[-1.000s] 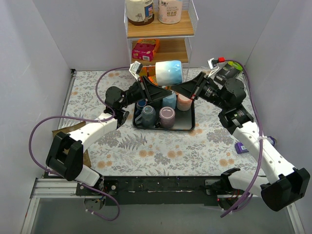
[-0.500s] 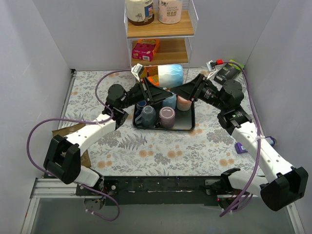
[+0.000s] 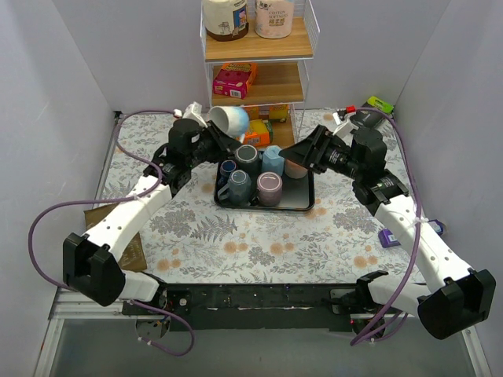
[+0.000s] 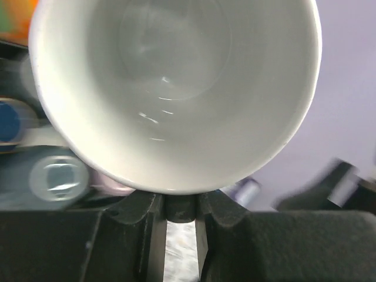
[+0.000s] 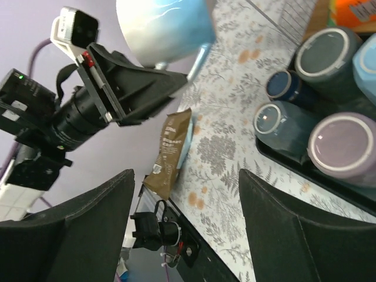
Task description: Turn the mug right side up
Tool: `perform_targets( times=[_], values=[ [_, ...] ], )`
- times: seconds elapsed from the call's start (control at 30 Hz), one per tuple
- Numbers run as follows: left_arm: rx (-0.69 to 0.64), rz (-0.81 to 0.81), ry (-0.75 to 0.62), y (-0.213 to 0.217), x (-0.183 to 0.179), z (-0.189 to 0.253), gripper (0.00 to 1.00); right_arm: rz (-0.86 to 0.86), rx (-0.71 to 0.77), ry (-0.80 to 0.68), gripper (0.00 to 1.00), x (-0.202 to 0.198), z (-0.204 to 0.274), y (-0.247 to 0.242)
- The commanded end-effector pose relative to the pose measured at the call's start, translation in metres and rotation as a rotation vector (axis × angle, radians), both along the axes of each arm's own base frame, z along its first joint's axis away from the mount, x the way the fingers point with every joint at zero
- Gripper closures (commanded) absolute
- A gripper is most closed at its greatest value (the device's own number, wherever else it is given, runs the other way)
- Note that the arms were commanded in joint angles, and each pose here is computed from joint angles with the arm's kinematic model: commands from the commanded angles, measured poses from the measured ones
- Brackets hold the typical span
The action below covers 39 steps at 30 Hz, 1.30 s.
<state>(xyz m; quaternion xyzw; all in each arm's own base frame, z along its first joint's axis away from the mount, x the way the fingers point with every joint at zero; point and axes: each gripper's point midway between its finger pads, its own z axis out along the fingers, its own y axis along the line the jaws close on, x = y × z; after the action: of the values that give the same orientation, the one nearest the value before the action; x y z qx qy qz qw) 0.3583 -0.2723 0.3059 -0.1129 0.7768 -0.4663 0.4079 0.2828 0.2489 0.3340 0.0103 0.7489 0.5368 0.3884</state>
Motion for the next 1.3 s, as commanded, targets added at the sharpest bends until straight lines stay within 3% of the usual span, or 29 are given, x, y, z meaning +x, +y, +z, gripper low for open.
perform_targets(
  times=[0.0,0.27,0.67,1.27],
  values=[
    [0.391,0.371,-0.01,0.125,0.025,-0.018,1.0,-0.038,-0.073,0.043,0.22,0.002,-0.015,-0.013],
    [0.682,0.62,0.174,0.262,0.032,-0.089,1.0,-0.06,-0.121,0.099,0.23,0.004,-0.033,-0.022],
    [0.845,0.726,0.376,0.34,0.038,-0.181,1.0,-0.064,-0.145,0.165,0.25,0.007,-0.053,-0.029],
    [0.759,0.687,0.488,0.359,0.055,-0.239,1.0,-0.068,-0.151,0.2,0.26,0.01,-0.065,-0.032]
  ],
)
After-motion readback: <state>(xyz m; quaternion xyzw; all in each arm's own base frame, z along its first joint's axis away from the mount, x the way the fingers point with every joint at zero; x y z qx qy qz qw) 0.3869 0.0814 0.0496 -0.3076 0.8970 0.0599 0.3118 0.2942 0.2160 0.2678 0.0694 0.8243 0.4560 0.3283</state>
